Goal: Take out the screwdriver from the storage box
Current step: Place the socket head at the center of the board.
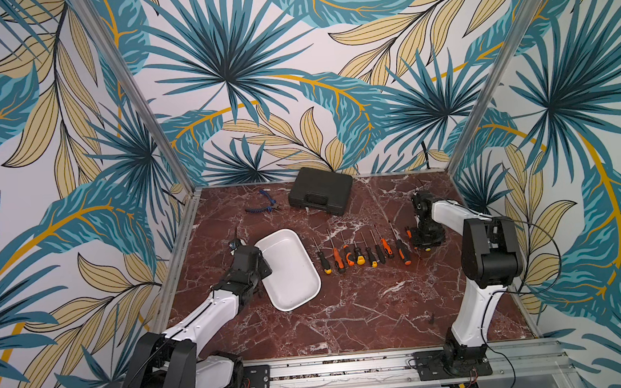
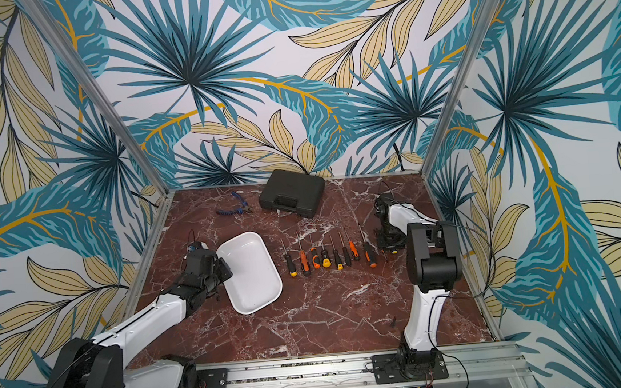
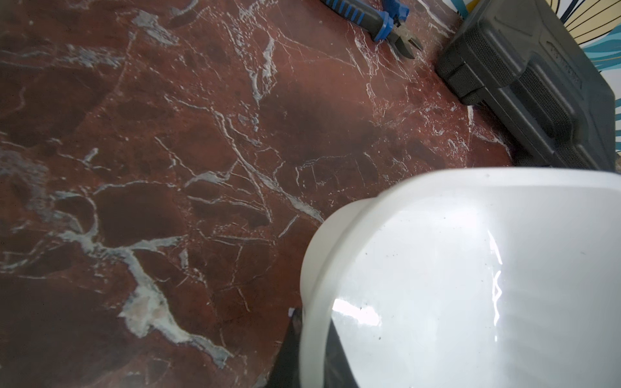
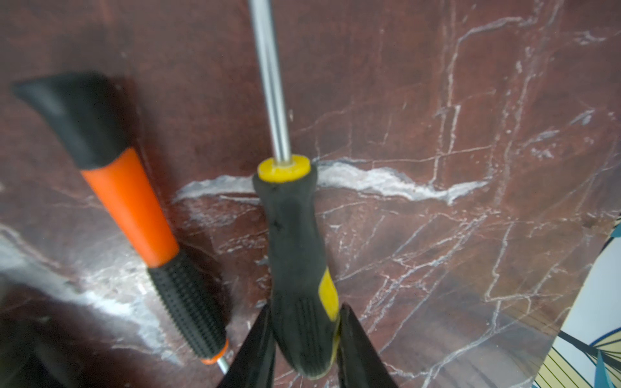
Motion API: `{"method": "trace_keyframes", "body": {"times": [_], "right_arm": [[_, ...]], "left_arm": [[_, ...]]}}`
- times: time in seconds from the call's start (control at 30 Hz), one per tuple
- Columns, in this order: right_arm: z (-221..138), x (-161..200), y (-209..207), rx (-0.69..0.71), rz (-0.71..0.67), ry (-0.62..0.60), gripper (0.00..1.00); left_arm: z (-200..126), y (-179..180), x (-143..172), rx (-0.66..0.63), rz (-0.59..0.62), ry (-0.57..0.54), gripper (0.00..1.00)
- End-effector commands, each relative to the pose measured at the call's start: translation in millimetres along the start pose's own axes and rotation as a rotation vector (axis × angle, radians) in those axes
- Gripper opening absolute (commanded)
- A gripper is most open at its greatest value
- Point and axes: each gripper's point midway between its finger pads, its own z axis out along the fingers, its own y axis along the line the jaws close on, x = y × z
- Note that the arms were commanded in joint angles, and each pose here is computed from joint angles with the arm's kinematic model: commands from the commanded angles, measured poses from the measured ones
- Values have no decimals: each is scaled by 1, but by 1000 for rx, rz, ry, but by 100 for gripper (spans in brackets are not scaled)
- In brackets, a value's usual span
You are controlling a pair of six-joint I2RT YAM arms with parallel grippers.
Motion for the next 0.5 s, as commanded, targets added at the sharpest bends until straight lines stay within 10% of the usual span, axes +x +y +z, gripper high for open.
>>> {"method": "trace_keyframes", "body": {"times": [0.0, 0.47], "right_arm": [[5, 5, 2, -19, -4, 34, 33], [-24, 2, -1, -60, 26, -26, 41]], "left_arm": [[1, -12, -17, 17, 23, -20, 0], [23, -19, -21, 13, 60, 20, 0]]}}
